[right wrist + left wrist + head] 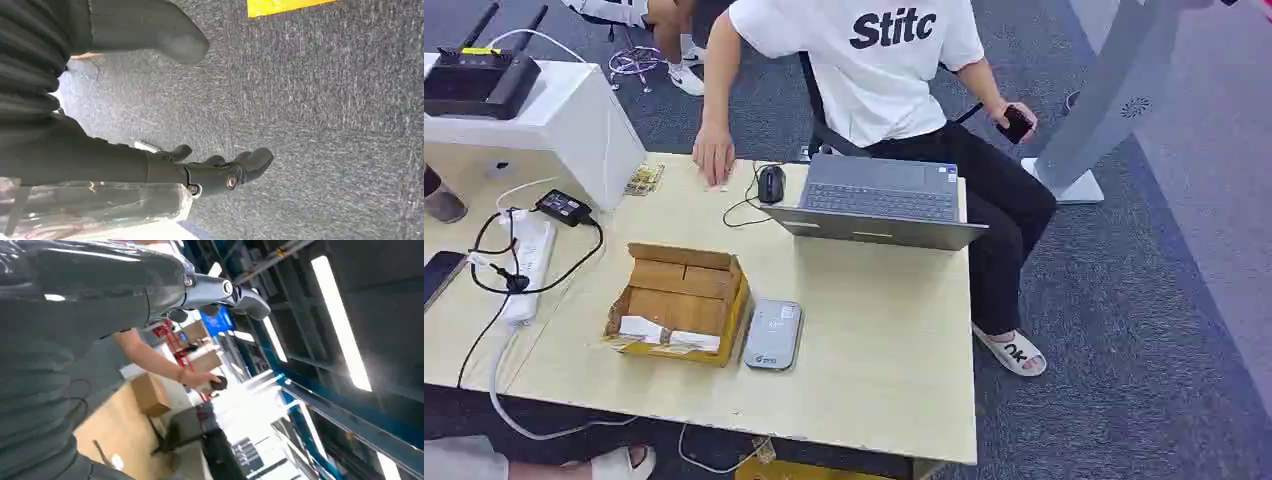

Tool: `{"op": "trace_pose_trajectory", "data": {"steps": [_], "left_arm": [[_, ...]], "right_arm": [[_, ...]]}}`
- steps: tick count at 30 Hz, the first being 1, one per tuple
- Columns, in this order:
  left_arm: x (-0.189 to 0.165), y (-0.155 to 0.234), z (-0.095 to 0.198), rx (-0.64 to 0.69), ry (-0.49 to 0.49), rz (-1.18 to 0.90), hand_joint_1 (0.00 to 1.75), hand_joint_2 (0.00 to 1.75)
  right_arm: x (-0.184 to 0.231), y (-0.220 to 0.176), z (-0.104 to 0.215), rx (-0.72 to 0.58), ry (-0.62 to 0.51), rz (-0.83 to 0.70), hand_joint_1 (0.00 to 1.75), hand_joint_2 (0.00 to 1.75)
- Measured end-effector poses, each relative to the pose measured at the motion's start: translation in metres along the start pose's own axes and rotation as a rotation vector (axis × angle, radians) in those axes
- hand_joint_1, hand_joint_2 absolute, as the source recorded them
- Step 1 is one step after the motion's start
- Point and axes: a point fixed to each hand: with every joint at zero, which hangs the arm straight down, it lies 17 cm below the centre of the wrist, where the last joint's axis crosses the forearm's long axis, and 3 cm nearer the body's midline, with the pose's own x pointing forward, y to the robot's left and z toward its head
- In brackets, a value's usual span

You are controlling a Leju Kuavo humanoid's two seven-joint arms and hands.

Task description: Pass the card to the sensor for recognition and then transmit it.

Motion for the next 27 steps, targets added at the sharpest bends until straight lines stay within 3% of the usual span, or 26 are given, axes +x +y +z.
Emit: {"op": "trace_pose_trajectory", "data": {"steps": [7,16,19,27], "left_arm": [[0.088,-0.076,-0.032,-0.076,-0.170,-0.002,0.00,1.75],[0.177,-0.172,-0.054,-0.231,-0.276,0.062,0.00,1.75],[0.203,-0.200,-0.048,-0.295,-0.312,0.072,0.00,1.75],[0.264,-0.270,0.001,-0.506,-0.425,0.057,0.00,1.75]], "right_arm": [[0.005,0.002,0.000,0.015,-0.021,0.022,0.00,1.75],[0.009,0.005,-0.001,0.047,-0.032,0.049,0.00,1.75],[0.009,0.007,-0.001,0.062,-0.024,0.023,0.00,1.75],[0.009,0.011,0.000,0.079,-0.029,0.041,0.00,1.75]]}}
